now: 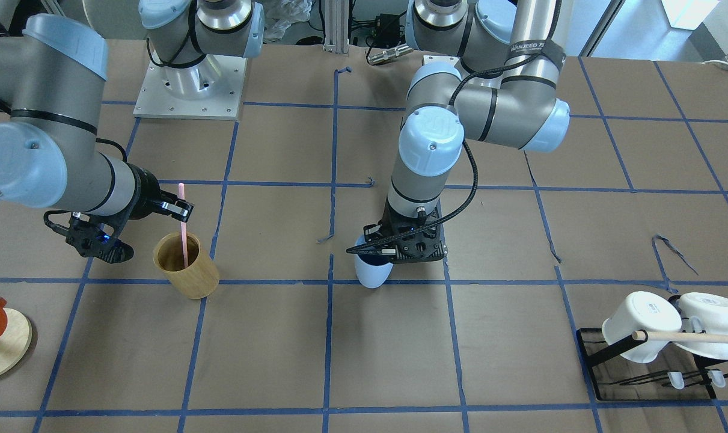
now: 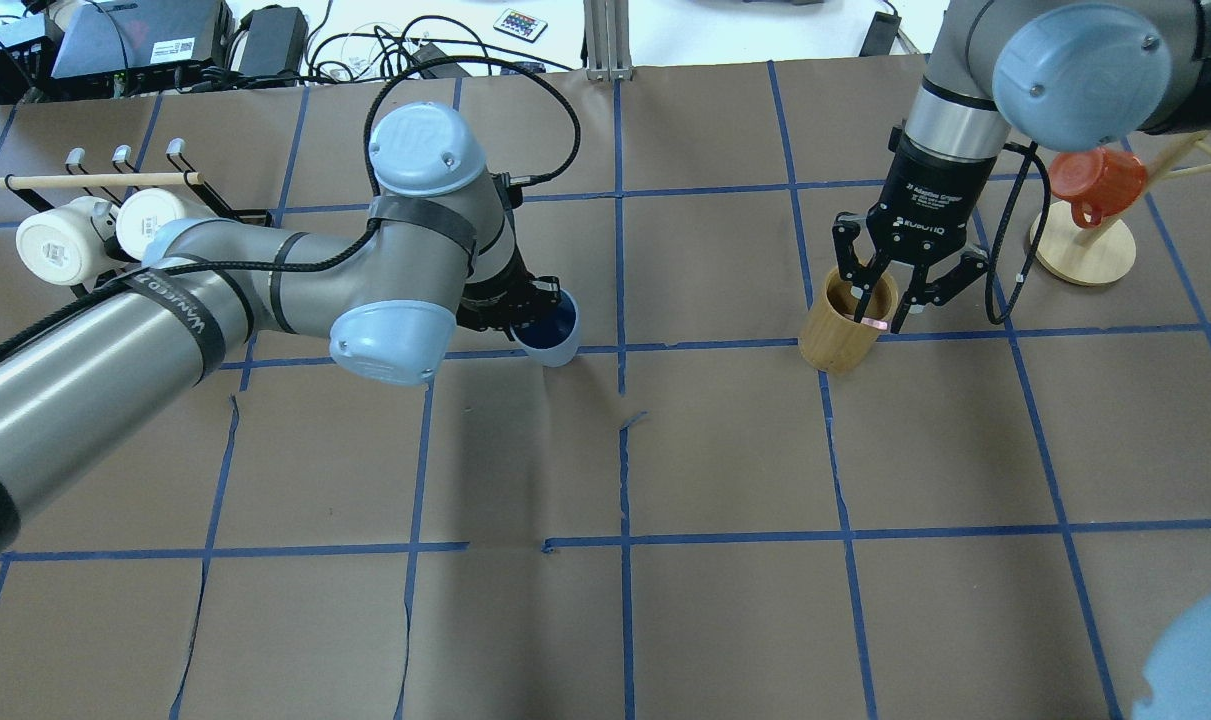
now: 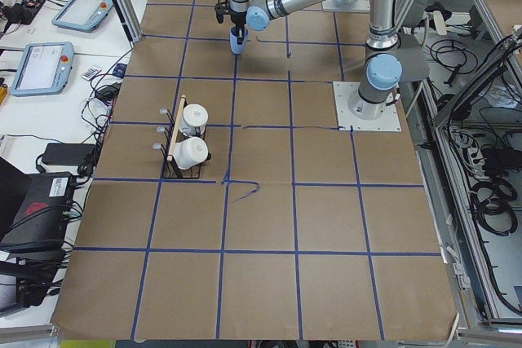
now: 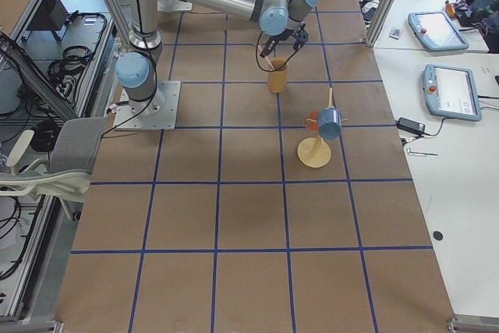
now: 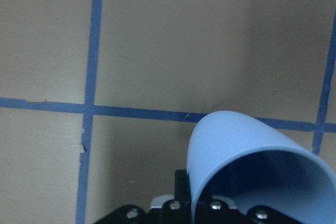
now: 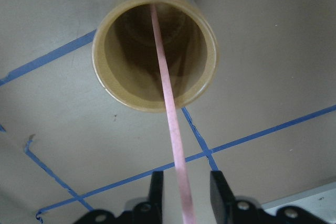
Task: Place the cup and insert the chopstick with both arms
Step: 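Grasp blue cup rim with left gripper while right gripper grasps pink chopstick, then slide the blue cup toward the tan cup with the left gripper and release it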
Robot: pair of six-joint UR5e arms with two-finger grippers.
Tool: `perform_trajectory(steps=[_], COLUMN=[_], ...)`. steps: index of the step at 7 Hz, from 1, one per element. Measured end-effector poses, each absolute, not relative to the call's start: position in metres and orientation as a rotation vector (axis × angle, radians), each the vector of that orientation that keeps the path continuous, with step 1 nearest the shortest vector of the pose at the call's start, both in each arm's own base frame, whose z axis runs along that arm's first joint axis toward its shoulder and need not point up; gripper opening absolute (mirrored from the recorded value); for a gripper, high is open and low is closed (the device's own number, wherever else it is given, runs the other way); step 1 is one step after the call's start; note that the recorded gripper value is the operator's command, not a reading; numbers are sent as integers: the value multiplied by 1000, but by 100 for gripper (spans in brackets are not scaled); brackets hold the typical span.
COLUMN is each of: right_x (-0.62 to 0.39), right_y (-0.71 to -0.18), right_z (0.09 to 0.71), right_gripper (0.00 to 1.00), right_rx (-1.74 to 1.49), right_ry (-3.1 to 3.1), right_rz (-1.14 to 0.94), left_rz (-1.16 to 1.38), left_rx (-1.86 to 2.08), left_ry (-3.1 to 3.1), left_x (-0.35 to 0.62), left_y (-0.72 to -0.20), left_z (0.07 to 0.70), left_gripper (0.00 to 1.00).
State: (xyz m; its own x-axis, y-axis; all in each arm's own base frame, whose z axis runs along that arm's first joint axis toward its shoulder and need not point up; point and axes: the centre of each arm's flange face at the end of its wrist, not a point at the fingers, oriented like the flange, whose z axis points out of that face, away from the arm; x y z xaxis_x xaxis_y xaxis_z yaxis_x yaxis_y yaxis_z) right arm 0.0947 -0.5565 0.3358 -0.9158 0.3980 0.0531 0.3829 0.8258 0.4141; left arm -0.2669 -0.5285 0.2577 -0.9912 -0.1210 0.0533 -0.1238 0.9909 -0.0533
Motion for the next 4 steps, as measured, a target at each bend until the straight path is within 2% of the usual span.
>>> perform_trajectory(steps=[2,4], right_x=[95,95], right_y=[-556,-556], right_z=[335,335], right_gripper=[25,10], right_rx=[637,638], right_ry=[2966,2959], right_rz=[664,666], left_rz=[106,117], left_rx=[245,267], left_ry=[-3048,-3034], left_x=[-298,-322], left_y=[-535,-539], left_z=[254,255], left_gripper=[0,0])
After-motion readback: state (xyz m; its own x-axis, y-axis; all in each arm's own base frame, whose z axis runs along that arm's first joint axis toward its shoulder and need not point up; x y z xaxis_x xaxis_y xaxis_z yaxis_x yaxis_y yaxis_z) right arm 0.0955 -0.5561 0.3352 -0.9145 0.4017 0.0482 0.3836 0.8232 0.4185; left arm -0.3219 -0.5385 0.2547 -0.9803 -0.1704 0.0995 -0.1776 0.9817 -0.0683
